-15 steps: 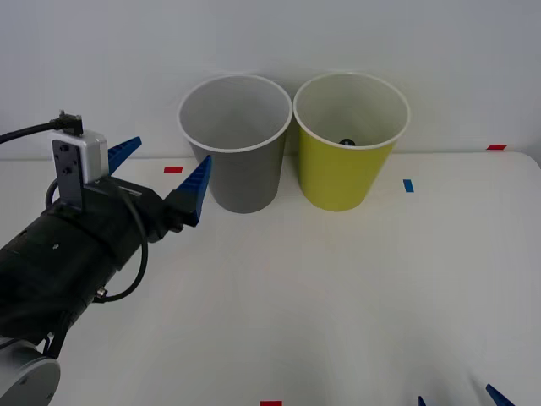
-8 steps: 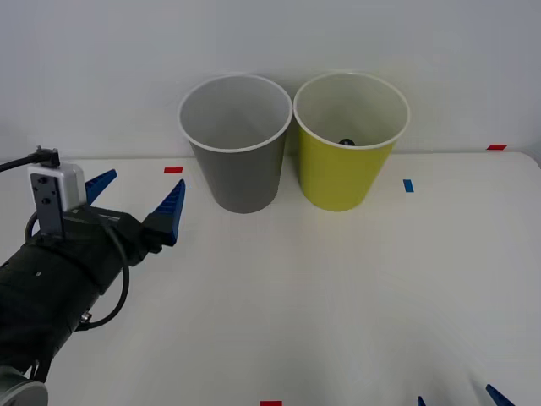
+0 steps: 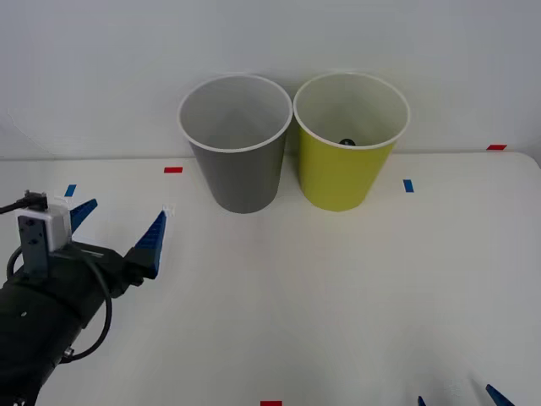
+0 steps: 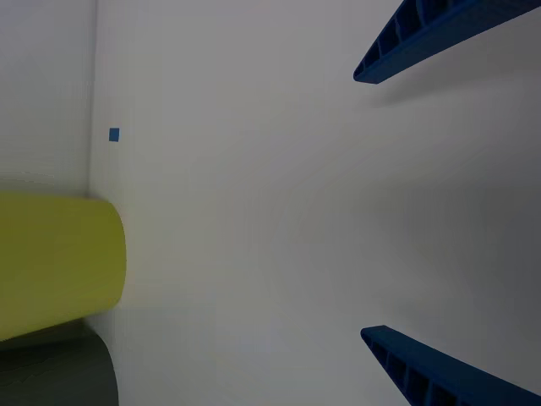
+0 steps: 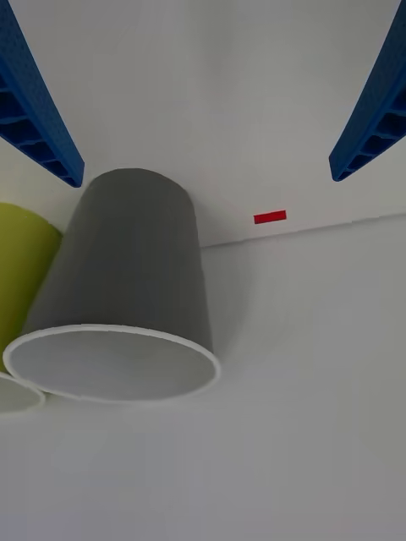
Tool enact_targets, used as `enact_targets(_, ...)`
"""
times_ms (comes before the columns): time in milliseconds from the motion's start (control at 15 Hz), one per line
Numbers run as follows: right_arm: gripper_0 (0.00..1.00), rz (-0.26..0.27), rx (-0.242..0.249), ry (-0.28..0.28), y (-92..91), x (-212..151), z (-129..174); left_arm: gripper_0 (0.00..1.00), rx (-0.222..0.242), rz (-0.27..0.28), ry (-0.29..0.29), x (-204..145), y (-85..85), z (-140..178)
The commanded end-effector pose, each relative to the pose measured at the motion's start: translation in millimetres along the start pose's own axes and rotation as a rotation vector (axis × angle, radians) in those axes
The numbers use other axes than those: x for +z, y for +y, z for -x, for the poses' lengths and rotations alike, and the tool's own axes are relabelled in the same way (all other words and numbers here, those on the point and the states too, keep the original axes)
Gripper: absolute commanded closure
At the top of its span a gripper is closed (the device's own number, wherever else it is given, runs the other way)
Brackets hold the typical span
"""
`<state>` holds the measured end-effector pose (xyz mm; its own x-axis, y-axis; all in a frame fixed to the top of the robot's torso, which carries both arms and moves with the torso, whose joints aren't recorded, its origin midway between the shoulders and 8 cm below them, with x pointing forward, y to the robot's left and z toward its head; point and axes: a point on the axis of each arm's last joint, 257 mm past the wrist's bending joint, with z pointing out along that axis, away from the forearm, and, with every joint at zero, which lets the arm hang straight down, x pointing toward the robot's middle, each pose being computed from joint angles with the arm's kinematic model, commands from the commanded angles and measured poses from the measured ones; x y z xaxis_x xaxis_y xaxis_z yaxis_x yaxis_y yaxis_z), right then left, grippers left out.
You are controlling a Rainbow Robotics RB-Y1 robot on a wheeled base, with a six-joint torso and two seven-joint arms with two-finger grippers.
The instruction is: Put cans in the gray bin and PET bottles in the light green bin.
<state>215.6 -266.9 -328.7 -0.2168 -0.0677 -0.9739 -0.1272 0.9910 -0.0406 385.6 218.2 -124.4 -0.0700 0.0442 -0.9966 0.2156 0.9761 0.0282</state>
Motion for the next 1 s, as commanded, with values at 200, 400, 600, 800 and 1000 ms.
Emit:
enact_targets(200,0.0,0.0,0.0,0.0,0.0,0,0,0.0,-0.012,-0.017,0.021,-19,-11.8,-69)
enact_targets(400,0.0,0.0,0.0,0.0,0.0,0,0,0.0,-0.023,-0.034,0.038,-33,-19.9,-95)
enact_targets(600,0.0,0.0,0.0,0.0,0.0,0,0,0.0,-0.015,-0.03,0.067,-42,-22.6,-106)
enact_targets(800,0.0,0.0,0.0,0.0,0.0,0,0,0.0,0.094,-0.006,0.046,-51,-15.0,-130)
enact_targets(1000,0.0,0.0,0.0,0.0,0.0,0,0,0.0,0.18,0.041,0.061,-65,-10.7,-154)
